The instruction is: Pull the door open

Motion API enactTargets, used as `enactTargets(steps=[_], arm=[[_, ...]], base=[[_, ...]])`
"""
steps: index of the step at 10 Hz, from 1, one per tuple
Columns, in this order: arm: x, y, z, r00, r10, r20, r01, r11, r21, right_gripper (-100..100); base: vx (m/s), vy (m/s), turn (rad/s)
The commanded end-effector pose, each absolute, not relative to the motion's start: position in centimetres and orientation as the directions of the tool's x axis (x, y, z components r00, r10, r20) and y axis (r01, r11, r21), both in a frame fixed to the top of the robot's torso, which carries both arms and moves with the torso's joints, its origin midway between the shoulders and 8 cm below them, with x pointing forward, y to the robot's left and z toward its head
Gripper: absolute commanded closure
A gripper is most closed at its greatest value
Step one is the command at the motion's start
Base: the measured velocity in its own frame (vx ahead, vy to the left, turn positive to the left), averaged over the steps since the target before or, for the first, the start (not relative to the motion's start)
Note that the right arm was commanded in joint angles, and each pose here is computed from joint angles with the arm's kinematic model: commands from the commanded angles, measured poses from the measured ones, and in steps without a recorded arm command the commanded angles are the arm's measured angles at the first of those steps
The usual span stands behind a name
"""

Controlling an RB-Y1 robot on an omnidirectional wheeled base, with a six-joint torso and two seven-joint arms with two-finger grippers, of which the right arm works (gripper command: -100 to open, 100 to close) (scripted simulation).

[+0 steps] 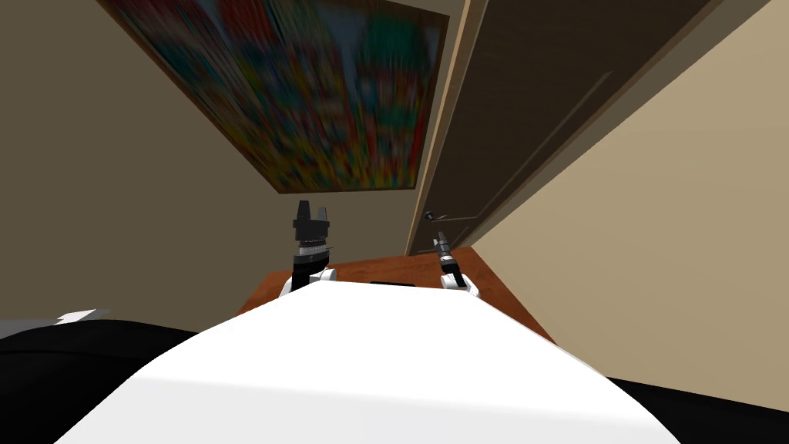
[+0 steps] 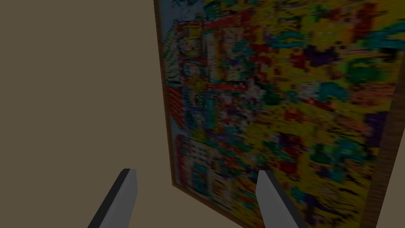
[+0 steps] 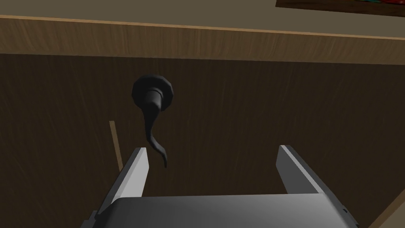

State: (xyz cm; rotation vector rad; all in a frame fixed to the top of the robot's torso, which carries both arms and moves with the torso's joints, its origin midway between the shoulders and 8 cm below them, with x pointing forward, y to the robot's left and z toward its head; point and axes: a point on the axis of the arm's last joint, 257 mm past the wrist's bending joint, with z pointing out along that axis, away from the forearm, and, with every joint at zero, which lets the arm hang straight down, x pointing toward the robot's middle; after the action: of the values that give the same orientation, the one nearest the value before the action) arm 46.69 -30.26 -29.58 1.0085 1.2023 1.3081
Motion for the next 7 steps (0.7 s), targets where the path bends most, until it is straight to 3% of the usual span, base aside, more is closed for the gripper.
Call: enactTargets(steps=[1, 7], arm=[[46.7, -30.9, -30.4, -0.101, 0.993, -0.067, -0.130, 0.054, 0.990, -100], [46.6, -32.5, -32.8, -0.099, 0.992, -0.080, -0.077, 0.072, 0.994, -100]], base=[[0.066, -0.091, 0.077], [0.059, -0.076, 0.074]])
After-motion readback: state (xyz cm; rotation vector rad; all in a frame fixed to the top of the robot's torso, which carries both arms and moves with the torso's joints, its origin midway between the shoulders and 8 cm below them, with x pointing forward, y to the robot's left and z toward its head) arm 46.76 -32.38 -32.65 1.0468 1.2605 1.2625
